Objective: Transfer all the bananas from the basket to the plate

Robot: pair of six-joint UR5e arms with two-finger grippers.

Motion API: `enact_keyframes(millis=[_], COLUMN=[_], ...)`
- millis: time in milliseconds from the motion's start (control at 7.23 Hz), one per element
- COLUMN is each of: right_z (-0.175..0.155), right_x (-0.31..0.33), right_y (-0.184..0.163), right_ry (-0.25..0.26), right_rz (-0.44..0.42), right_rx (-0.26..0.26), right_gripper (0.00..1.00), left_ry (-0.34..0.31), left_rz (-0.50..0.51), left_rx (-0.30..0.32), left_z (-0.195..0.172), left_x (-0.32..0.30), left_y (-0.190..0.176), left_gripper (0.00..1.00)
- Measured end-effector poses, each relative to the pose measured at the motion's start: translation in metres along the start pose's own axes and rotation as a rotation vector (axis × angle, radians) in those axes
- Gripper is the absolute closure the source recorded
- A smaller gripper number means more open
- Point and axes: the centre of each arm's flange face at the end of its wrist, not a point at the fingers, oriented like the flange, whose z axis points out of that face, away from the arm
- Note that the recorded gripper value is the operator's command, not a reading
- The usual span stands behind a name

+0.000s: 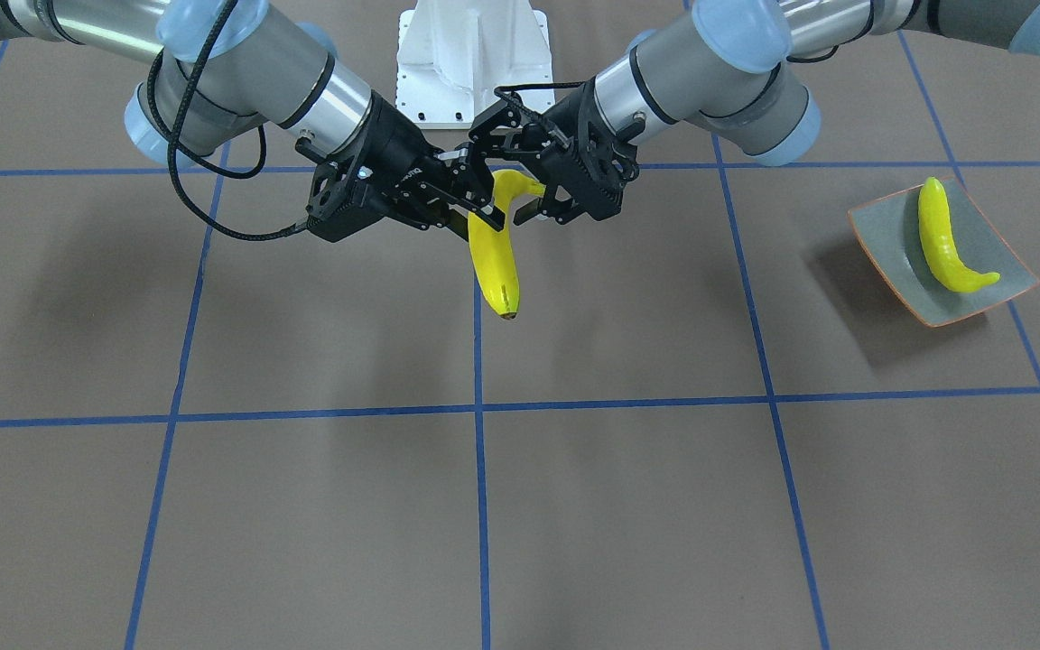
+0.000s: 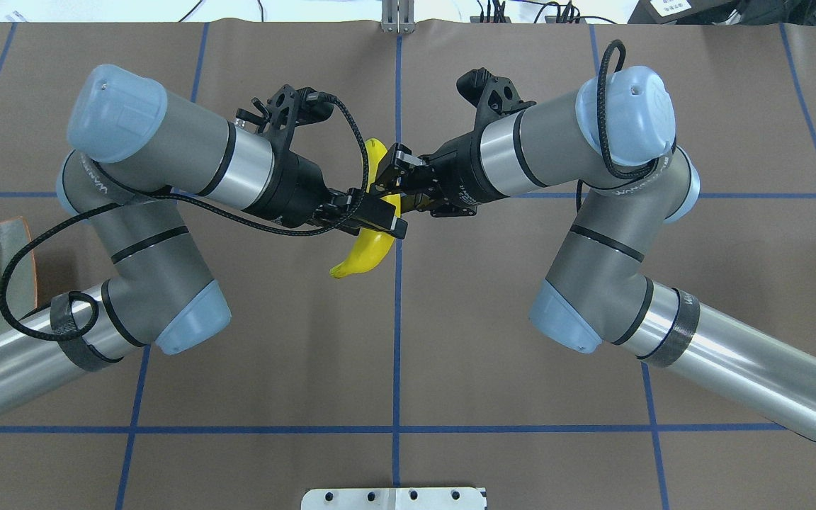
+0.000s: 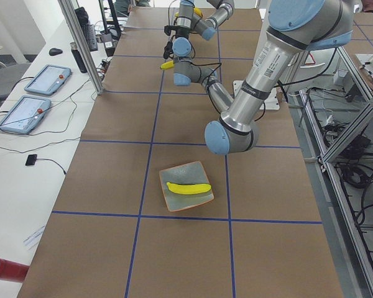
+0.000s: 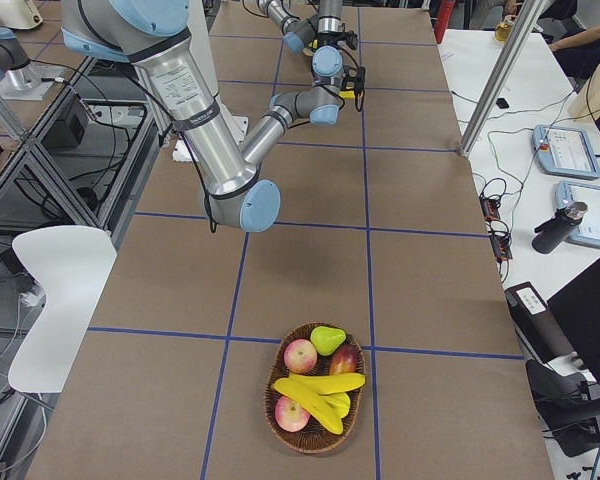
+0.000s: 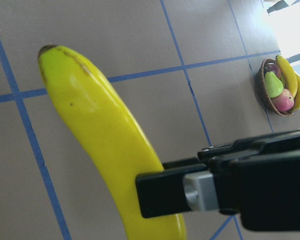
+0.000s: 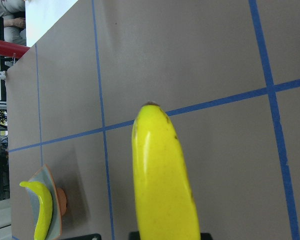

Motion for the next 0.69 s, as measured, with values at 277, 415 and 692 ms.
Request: enact_keyframes(millis=[277, 415, 692], right_z=[-0.0019, -0.0024, -0.0029], right_x=[-0.0018, -0.0023, -0.0028], right_y=[0.0013, 0.0017, 0.0020], right_ry=[-0.006, -0.007, -0.010], right_rz=[-0.002, -0.002, -0.004], right_rx=[-0.003, -0.004, -0.005], right_gripper=[1.00, 1.00, 0.01], left_ry=[-0.001, -0.002, -0.001], left_rz=[-0.002, -0.003, -0.018], left_rx=[0.000, 0.000, 0.000], left_z=[0.0002, 0.0003, -0.0003], left_x=[-0.0012, -0.0014, -0.0020], left_y=[0.0006, 0.0007, 0.0014], left_gripper=[0.40, 0.97, 1.00])
